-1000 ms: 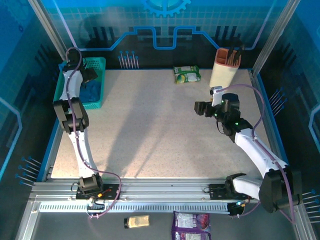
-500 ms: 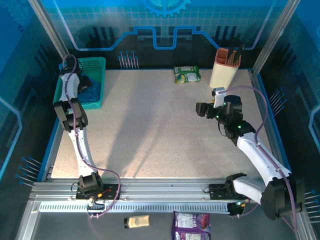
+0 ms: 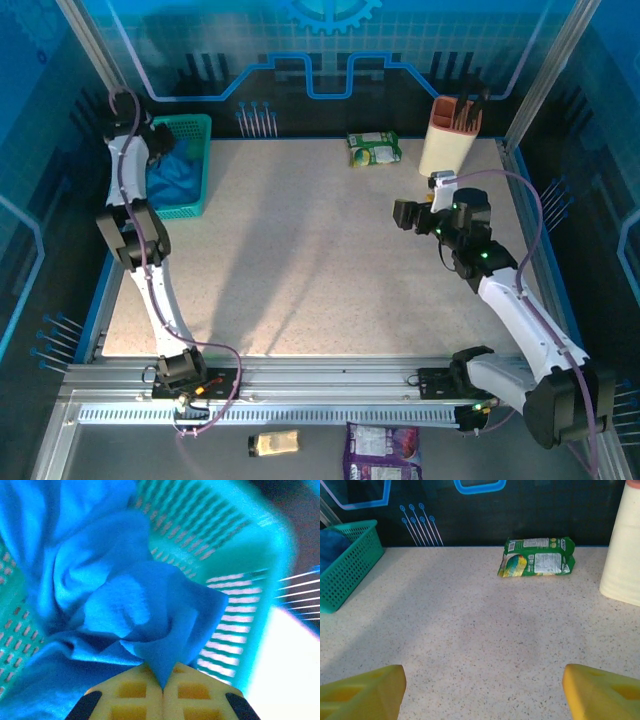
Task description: Fold the inside-out t-shirt
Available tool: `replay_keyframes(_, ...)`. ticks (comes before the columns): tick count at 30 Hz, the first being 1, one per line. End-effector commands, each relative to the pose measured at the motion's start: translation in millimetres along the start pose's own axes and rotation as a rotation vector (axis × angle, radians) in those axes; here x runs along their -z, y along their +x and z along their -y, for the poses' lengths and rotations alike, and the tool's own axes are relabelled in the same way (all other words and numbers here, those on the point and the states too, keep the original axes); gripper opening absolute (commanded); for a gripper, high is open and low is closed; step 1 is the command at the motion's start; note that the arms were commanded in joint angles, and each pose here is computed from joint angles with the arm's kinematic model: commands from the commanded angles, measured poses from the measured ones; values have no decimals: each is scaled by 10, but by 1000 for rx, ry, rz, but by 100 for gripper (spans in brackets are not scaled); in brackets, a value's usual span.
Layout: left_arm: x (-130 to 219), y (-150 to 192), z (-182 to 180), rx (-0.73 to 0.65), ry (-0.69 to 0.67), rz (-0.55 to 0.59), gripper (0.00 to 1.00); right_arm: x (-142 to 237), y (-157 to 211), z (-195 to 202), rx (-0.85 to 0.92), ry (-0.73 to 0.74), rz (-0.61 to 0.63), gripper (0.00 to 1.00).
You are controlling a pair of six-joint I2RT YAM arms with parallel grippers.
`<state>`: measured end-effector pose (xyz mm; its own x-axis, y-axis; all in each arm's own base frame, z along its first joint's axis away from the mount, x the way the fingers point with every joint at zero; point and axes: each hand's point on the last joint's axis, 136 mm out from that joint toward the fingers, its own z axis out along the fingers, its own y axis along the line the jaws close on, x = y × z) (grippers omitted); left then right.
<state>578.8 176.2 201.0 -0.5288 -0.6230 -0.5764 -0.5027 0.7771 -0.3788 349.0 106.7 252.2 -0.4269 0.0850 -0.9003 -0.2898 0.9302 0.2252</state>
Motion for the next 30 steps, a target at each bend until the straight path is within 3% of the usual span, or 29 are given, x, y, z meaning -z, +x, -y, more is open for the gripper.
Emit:
replay_keyframes(1,1179,-478,967,-77,291,222,0,147,-236,-164,5,-41,51,83)
replay_keyframes(5,1771,-263,1589,-190,425,291,0,235,-280,-206,22,-47,58,83)
replay_keyframes(12,2548,290,2298,-308,575,340,0,345,-299,-242,21,-51,70,83)
replay_keyframes(17,2689,1326,2767,-451,627,262,0,387,-303,-242,9,-48,73,83)
replay_keyframes(22,2302,2675,2892,-531,632,28,0,310,-105,-226,-21,-46,-10,82)
replay_keyframes(23,2202,2947,2886,-546,625,-32,7,288,-54,-217,-32,-43,-32,82)
replay_keyframes(26,2093,3569,2889,-584,638,-162,40,220,123,-240,-52,-51,-105,80)
replay_keyframes(28,2081,3823,2857,-597,646,-210,51,208,96,-314,-46,-66,-121,79)
replay_keyframes(30,2035,3955,2783,-570,644,-252,53,162,197,-375,-39,-75,-161,79)
